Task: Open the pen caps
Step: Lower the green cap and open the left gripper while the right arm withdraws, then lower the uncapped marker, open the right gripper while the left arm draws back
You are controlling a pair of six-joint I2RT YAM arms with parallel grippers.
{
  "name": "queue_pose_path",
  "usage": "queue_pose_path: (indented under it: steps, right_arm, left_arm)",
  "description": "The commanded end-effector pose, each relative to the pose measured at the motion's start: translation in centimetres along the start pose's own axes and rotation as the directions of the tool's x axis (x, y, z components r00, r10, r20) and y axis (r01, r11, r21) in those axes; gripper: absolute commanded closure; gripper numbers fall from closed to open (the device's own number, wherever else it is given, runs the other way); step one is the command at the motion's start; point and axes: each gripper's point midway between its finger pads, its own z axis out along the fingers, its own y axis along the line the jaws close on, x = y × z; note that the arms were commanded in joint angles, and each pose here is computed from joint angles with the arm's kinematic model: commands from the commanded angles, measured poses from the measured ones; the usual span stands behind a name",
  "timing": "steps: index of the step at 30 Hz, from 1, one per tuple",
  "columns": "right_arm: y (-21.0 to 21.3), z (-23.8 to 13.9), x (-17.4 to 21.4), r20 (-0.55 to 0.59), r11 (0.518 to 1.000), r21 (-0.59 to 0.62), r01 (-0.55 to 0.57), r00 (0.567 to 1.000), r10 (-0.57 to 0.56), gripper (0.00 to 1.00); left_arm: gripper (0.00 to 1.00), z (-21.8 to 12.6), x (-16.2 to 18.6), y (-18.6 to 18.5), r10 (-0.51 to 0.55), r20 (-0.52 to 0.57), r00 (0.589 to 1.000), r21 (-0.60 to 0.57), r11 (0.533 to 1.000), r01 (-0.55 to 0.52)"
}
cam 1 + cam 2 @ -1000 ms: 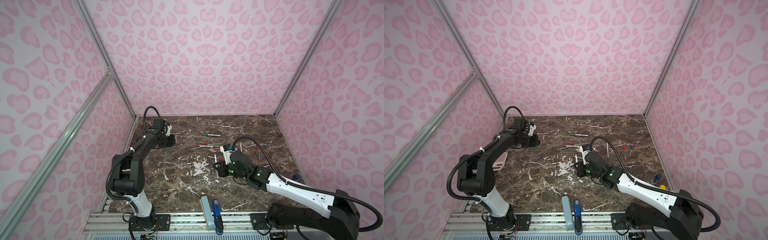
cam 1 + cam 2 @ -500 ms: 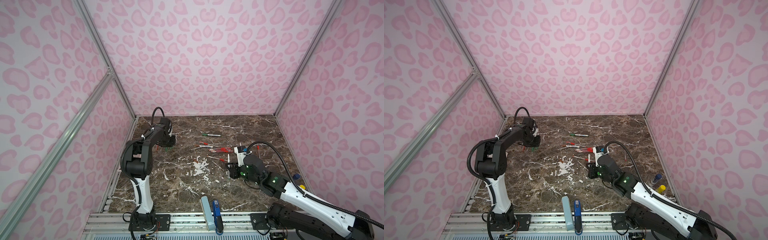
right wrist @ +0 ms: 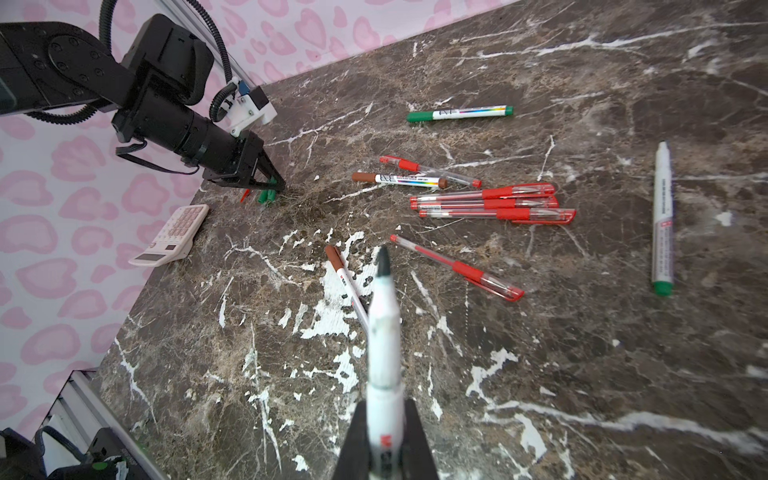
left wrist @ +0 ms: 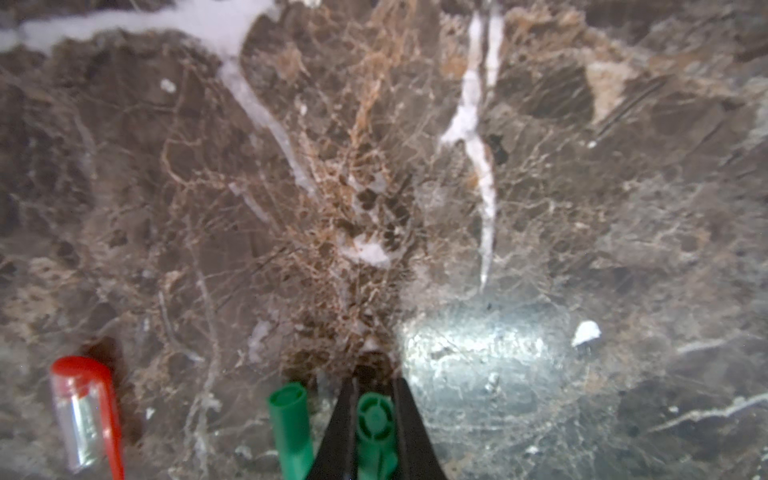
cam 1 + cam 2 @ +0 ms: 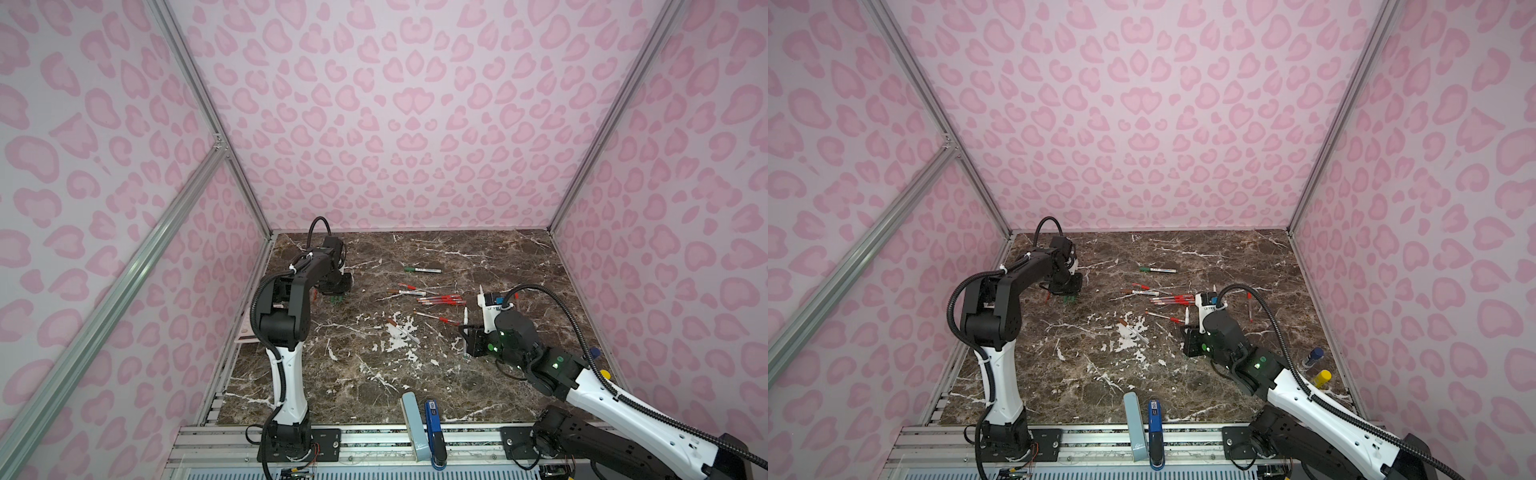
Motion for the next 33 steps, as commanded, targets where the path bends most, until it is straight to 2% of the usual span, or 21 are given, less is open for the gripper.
queue_pose_path:
  steps: [1, 18, 22, 27, 32, 33]
  right_arm:
    - [-0.3, -0.1, 0.1, 0.005, 1.0, 0.005, 0.001, 1.0, -0.001, 1.0]
    - [-0.5, -0.7, -0.7, 0.011, 1.0, 0.012, 0.003, 1.0, -0.004, 1.0]
    - [-0.8, -0.9, -0.6, 0.024, 1.0, 0.014, -0.004, 1.0, 0.004, 1.0]
    - [-1.3, -1.0, -0.9, 0.007, 0.999, 0.043, -0.001, 1.0, 0.001, 1.0]
    - [-2.0, -0.7, -1.5, -0.022, 0.997, 0.075, 0.006, 1.0, -0.005, 1.0]
    - [-2.1, -0.7, -1.7, -0.033, 0.997, 0.08, 0.01, 0.999, -0.007, 1.0]
  left_arm:
    - [0.86, 0.6, 0.9, 0.3, -0.01, -0.036, 0.999, -0.02, 1.0, 0.009]
    - [0.76, -0.1, 1.1, 0.2, -0.023, -0.035, 0.999, -0.024, 0.999, 0.022]
    - [0.75, -1.9, 0.6, 0.2, -0.03, 0.005, 1.0, -0.019, 0.999, 0.03]
    - [0.72, -5.8, 0.2, -1.5, -0.024, 0.079, 0.997, 0.051, 0.999, 0.02]
    - [0.65, -10.5, 0.3, -2.8, -0.028, 0.186, 0.982, 0.127, 0.992, 0.004]
    - [0.59, -11.5, 0.5, -3.0, -0.025, 0.213, 0.977, 0.142, 0.99, -0.006]
